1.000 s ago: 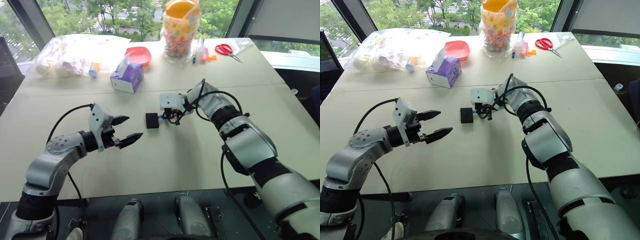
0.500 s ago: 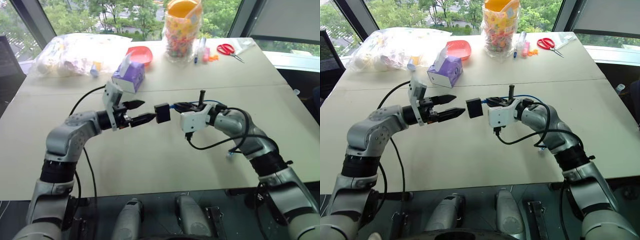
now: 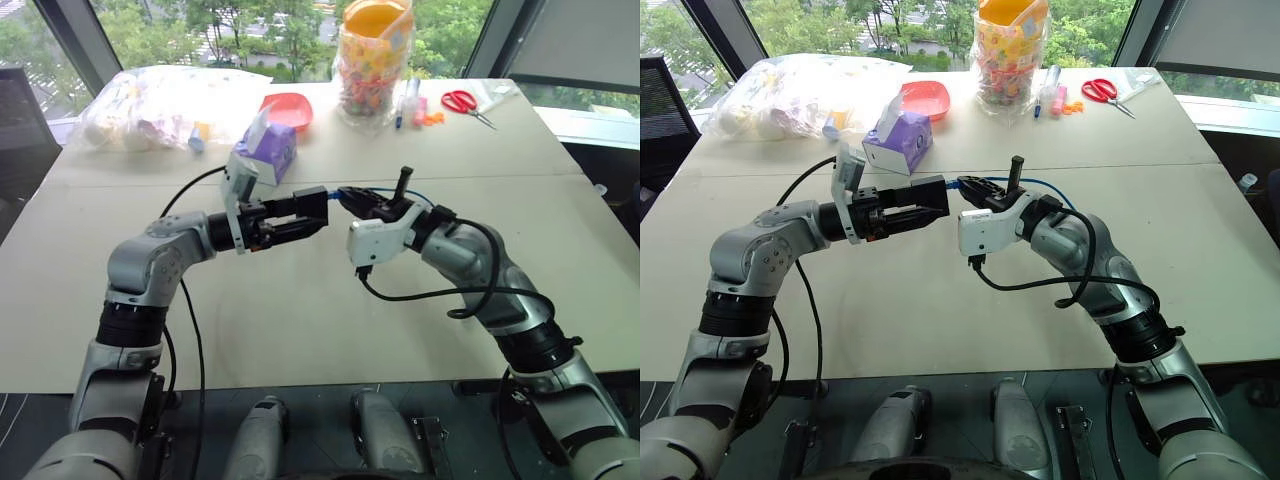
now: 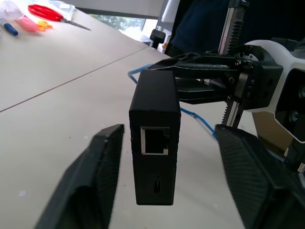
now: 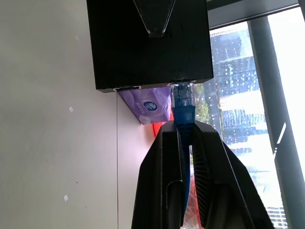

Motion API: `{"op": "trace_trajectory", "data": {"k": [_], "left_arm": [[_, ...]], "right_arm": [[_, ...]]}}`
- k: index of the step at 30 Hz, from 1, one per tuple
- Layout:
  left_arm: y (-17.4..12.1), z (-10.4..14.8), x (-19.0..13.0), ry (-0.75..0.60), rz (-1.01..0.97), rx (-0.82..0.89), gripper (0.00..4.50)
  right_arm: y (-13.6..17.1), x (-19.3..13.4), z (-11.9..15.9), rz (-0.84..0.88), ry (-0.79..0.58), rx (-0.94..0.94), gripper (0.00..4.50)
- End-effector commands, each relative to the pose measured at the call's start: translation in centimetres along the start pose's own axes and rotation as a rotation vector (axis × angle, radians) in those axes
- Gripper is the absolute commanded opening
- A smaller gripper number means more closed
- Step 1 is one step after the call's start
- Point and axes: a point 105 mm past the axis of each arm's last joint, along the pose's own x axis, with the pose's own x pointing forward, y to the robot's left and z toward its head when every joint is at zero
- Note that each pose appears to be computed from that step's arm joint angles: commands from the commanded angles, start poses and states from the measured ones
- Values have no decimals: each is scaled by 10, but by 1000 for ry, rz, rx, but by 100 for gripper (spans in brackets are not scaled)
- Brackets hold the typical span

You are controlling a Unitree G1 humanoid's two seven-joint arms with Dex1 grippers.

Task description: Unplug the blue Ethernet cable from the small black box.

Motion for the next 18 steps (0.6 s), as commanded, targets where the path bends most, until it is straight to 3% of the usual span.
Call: {"op": "trace_trajectory", "data": {"k": [1, 3, 9, 12, 17, 18], "left_arm": [[-1, 6, 0, -13, -13, 34, 125], [-1, 5, -1, -8, -16, 35, 45], [3, 1, 0, 32, -26, 41, 48], [1, 1, -4, 64, -69, 62, 48], [-13, 5, -19, 130, -201, 148, 48], [-14, 8, -23, 134, -219, 154, 48]], "right_arm": [[-14, -4, 8, -43, -15, -23, 0], [-16, -3, 13, -48, -22, -14, 0], [-23, -3, 23, -15, -62, 78, 0], [-20, -9, 19, 105, -68, 338, 122], [-17, -23, 27, 366, -124, 792, 370], [-18, -24, 31, 411, -148, 854, 370]]}}
